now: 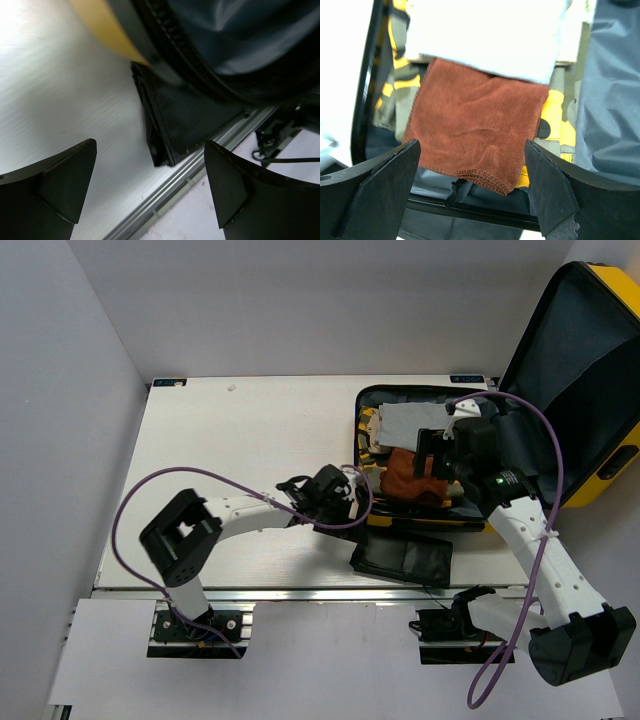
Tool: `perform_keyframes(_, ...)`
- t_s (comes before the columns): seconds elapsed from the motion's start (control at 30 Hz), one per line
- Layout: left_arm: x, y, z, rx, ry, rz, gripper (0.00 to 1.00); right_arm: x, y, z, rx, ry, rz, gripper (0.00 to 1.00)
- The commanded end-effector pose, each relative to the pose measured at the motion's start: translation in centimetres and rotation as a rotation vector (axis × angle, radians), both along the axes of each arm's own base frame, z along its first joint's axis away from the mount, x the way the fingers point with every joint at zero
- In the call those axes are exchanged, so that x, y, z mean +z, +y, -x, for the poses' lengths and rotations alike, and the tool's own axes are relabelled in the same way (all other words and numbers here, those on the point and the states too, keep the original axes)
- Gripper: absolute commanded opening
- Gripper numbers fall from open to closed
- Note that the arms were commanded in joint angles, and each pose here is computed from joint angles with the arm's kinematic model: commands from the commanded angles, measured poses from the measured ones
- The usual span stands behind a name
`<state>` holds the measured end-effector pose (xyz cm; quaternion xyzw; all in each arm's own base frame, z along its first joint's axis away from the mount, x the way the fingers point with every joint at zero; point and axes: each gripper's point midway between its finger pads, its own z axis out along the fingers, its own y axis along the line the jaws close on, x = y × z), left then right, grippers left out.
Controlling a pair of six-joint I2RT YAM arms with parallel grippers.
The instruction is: Pack the luggage
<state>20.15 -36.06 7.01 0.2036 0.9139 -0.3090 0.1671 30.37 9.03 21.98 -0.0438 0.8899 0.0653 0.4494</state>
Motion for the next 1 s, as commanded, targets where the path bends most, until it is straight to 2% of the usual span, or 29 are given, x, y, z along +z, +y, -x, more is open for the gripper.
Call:
perform_keyframes(0.0, -0.1, -2.9, 1.1, -0.076, 0.023, 0.067, 0.95, 4.0, -0.5, -1.1, -0.093, -0.13, -0.078, 0.89)
perform_keyframes(0.17, -2.4, -4.7, 2.3, -0.11, 0.09, 0.052, 0.73, 4.0, -1.2, -0.6, -0.129, -0.138, -0.082, 0.89)
perform_keyframes(0.2, -2.7, -4.8, 2.8, -0.11, 0.103, 0.049, 0.64, 4.0, -1.3, -0.6, -0.138, -0.138, -0.084, 0.89)
perform_keyframes(0.27, -3.2, -5.0, 3.3, -0.094, 0.125, 0.05, 0.56, 3.7, -1.4, -0.4, -0.147, -0.134, -0.081, 0.89)
perform_keyframes(0.3, -3.7, -4.7, 3.5, -0.077, 0.138, 0.044, 0.47, 3.5, -1.6, -0.2, -0.152, -0.133, -0.081, 0.89)
perform_keyframes(0.37, -4.2, -4.6, 3.9, -0.064, 0.149, 0.032, 0.36, 3.0, -1.7, 0.1, -0.155, -0.124, -0.081, 0.89)
perform_keyframes(0.4, -4.6, -4.3, 4.0, -0.044, 0.163, 0.019, 0.29, 3.0, -1.7, 0.3, -0.156, -0.124, -0.084, 0.89)
perform_keyframes(0.43, -5.0, -3.8, 3.8, -0.015, 0.159, -0.005, 0.03, 2.6, -1.8, 0.5, -0.159, -0.115, -0.082, 0.89)
perform_keyframes(0.47, -5.1, -3.2, 3.9, 0.009, 0.166, -0.025, 0.0, 2.6, -1.9, 0.5, -0.16, -0.118, -0.082, 0.89)
perform_keyframes(0.53, -5.9, -1.5, 4.2, 0.076, 0.178, -0.065, 0.0, 2.5, -1.8, 0.7, -0.158, -0.119, -0.084, 0.89)
perform_keyframes(0.6, -5.1, 0.3, 3.1, 0.166, 0.132, -0.078, 0.0, 2.5, -1.4, 0.8, -0.128, -0.114, -0.083, 0.89)
perform_keyframes(0.67, -5.9, 4.0, 2.5, 0.291, 0.092, -0.18, 0.0, 2.5, -1.0, 1.0, -0.093, -0.105, -0.078, 0.89)
perform_keyframes(0.7, -4.7, 5.2, 1.7, 0.354, 0.039, -0.189, 0.0, 2.6, -0.1, 1.1, -0.045, -0.097, -0.098, 0.89)
perform_keyframes(0.73, -4.5, 6.6, 1.4, 0.403, 0.014, -0.228, 0.0, 2.6, 0.4, 1.2, -0.018, -0.093, -0.109, 0.89)
perform_keyframes(0.77, -4.9, 9.5, 1.0, 0.478, -0.023, -0.327, 0.0, 2.6, 1.0, 1.1, 0.015, -0.09, -0.113, 0.89)
perform_keyframes(0.8, -3.9, 10.8, 0.3, 0.545, -0.04, -0.336, 0.0, 2.6, 1.9, 1.2, 0.059, -0.081, -0.137, 0.89)
perform_keyframes(0.87, -3.8, 14.4, 0.0, 0.636, -0.068, -0.444, 0.0, 2.6, 3.5, 1.0, 0.125, -0.069, -0.165, 0.89)
perform_keyframes(0.97, -4.0, 17.6, -0.6, 0.745, -0.057, -0.516, 0.0, 2.6, 6.5, 0.9, 0.262, -0.051, -0.196, 0.89)
